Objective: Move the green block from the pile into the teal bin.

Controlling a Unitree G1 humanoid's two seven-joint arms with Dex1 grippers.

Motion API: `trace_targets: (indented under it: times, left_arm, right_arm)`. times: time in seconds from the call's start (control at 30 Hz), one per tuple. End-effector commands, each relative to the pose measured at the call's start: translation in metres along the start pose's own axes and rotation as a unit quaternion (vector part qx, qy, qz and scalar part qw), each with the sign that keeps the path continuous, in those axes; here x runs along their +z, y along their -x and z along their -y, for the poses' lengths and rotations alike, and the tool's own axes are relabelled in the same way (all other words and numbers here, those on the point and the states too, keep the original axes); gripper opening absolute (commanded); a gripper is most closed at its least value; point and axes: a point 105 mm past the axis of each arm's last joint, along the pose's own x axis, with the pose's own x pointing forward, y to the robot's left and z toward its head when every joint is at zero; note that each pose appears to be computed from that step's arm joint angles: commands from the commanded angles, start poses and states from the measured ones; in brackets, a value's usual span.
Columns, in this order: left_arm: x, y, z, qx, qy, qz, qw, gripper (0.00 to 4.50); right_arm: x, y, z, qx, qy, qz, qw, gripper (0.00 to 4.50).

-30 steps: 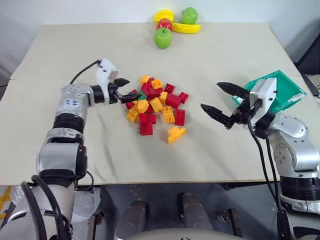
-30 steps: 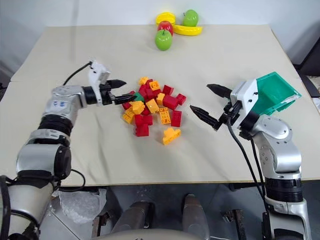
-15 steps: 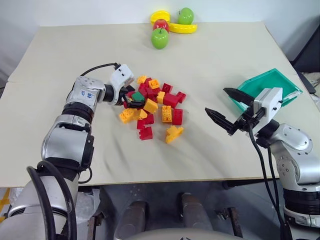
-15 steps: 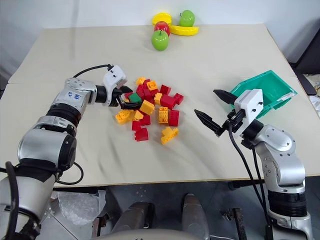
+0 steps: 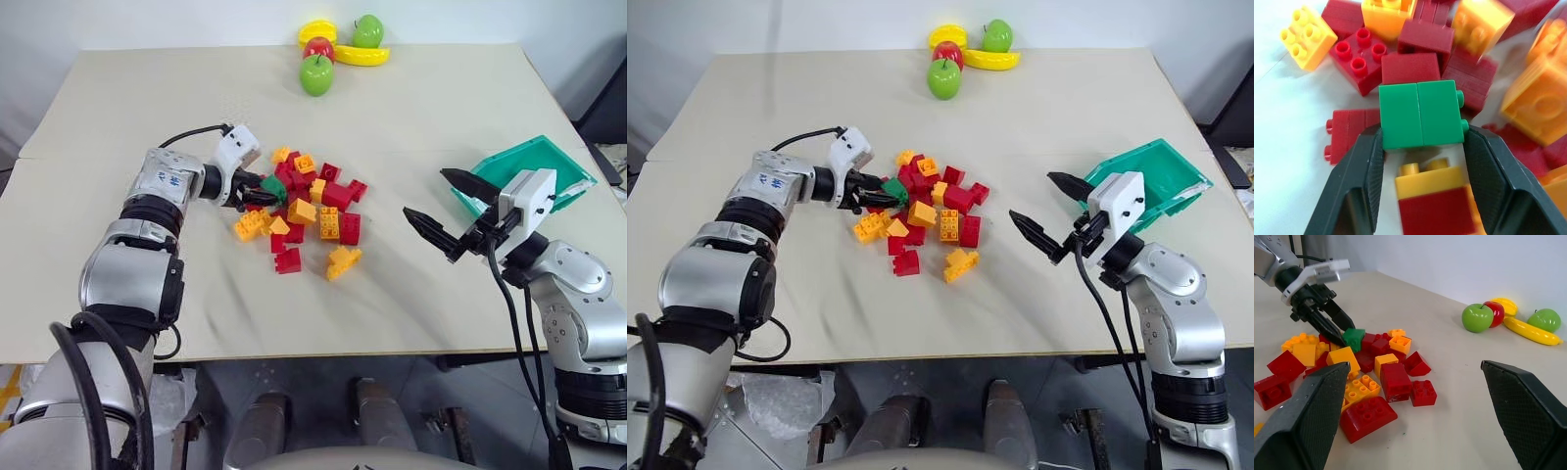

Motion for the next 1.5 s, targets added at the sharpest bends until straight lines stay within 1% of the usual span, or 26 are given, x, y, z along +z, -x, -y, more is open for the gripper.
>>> trace_targets:
  times: [0.03,0.07,0.17,0.23,0.33,0.43,0.57,0.63,0.73,0.8,0.87,0.9,0.93,0.97,1.1,1.13,1.2,1.33,1.47,1.5]
  left_arm:
    - [0.048,0.021,-0.001,-0.025,-0.008,0.111,0.994,2.07]
    - [0.053,0.024,0.0,-0.033,-0.01,0.125,0.992,2.07]
    - [0.058,0.028,0.002,-0.043,-0.012,0.133,0.99,2.07]
    - [0.066,0.029,0.007,-0.064,-0.022,0.148,0.987,2.07]
    - [0.076,0.023,0.021,-0.106,-0.043,0.154,0.981,2.07]
    - [0.079,0.005,0.045,-0.163,-0.069,0.147,0.973,2.07]
    - [0.071,-0.024,0.08,-0.232,-0.102,0.123,0.959,2.07]
    - [0.071,-0.036,0.096,-0.255,-0.109,0.123,0.953,2.07]
    - [0.069,-0.07,0.135,-0.301,-0.108,0.119,0.94,2.07]
    - [0.064,-0.085,0.155,-0.321,-0.114,0.111,0.934,2.07]
    - [0.061,-0.094,0.164,-0.323,-0.119,0.104,0.933,2.07]
    - [0.061,-0.097,0.168,-0.322,-0.128,0.103,0.932,2.42]
    - [0.063,-0.101,0.171,-0.322,-0.119,0.103,0.934,2.8]
    - [0.064,-0.102,0.174,-0.33,-0.112,0.103,0.932,3.06]
    - [0.061,-0.103,0.174,-0.325,-0.132,0.097,0.932,4.33]
    - [0.061,-0.103,0.173,-0.324,-0.13,0.099,0.932,4.45]
    - [0.063,-0.098,0.168,-0.322,-0.134,0.104,0.931,4.45]
    - [0.068,-0.079,0.148,-0.312,-0.143,0.12,0.931,4.45]
    - [0.075,-0.052,0.12,-0.289,-0.141,0.151,0.935,4.45]
    - [0.077,-0.037,0.109,-0.281,-0.137,0.174,0.934,4.45]
  right_arm:
    - [0.02,0.007,0.005,-0.015,0.028,0.027,0.999,4.5]
    - [0.02,0.008,0.005,-0.018,0.029,0.026,0.999,4.5]
    - [0.021,0.012,0.007,-0.026,0.031,0.024,0.999,4.5]
    - [0.021,0.015,0.009,-0.034,0.033,0.021,0.999,4.5]
    - [0.021,0.021,0.011,-0.041,0.036,0.015,0.998,4.5]
    - [0.019,0.028,0.012,-0.043,0.042,-0.002,0.998,4.5]
    - [0.018,0.041,0.015,-0.057,0.05,-0.021,0.997,4.5]
    - [0.02,0.045,0.017,-0.067,0.053,-0.023,0.996,4.5]
    - [0.023,0.052,0.017,-0.08,0.053,-0.026,0.995,4.5]
    - [0.022,0.055,0.015,-0.088,0.055,-0.032,0.994,4.5]
    - [0.023,0.059,0.013,-0.093,0.055,-0.038,0.993,4.5]
    - [0.023,0.061,0.013,-0.097,0.054,-0.043,0.993,4.5]
    - [0.023,0.065,0.013,-0.102,0.057,-0.051,0.992,4.5]
    - [0.022,0.068,0.013,-0.105,0.058,-0.06,0.991,4.5]
    - [0.018,0.077,0.006,-0.097,0.052,-0.095,0.989,4.5]
    - [0.017,0.079,0.004,-0.096,0.05,-0.103,0.989,4.5]
    - [0.014,0.084,0.0,-0.088,0.042,-0.128,0.987,4.5]
    - [0.009,0.098,-0.009,-0.062,0.016,-0.192,0.979,4.5]
    - [0.011,0.112,-0.012,-0.038,0.014,-0.24,0.97,4.5]
    - [0.012,0.117,-0.013,-0.033,0.013,-0.256,0.966,4.5]
